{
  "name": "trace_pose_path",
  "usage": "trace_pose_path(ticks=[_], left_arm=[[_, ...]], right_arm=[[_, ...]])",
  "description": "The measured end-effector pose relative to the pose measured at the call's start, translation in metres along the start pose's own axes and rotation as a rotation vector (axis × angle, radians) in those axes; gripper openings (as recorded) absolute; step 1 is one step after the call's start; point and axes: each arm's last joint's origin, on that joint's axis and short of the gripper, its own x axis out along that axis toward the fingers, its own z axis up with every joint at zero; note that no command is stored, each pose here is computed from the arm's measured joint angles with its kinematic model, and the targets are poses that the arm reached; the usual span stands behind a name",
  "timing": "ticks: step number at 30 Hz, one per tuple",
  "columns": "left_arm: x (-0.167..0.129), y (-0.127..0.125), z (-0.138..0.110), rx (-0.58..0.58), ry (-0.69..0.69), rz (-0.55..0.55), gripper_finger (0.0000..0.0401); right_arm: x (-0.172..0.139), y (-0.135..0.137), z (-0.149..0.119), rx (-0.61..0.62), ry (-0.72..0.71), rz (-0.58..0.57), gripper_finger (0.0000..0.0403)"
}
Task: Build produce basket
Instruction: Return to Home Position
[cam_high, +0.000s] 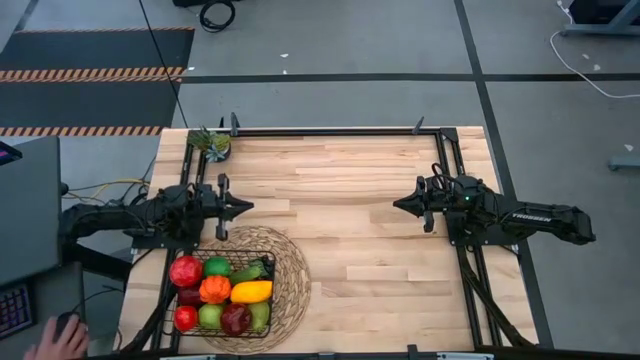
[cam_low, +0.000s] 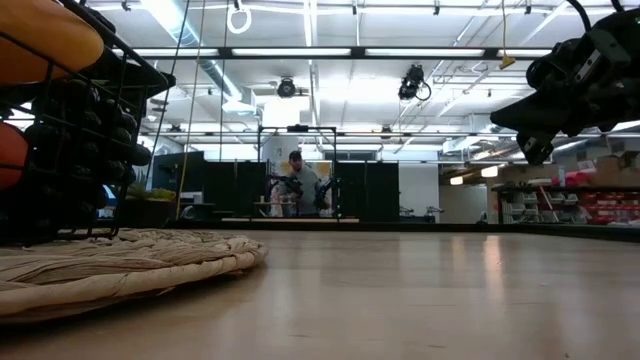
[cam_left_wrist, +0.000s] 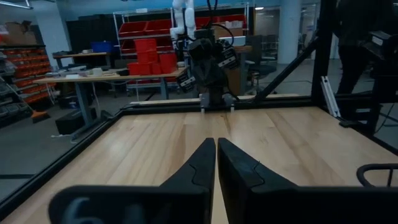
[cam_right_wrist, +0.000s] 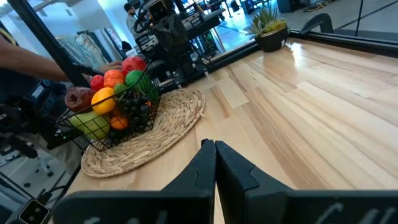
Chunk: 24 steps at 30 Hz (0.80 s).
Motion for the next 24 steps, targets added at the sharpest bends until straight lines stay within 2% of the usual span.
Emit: trace_pose_path(ticks=[12, 24], left_arm=[[0.0, -0.0014, 0.0001, -0.001, -0.001, -0.013, 0.0036], [0.0, -0.0014, 0.0001, -0.001, -0.001, -0.013, 0.0026]], right_arm=[[0.0, 0.0, 0.0, 0.001, 0.0, 0.0, 0.0011], [0.0, 0.0, 0.0, 0.002, 0.0, 0.0, 0.0011]])
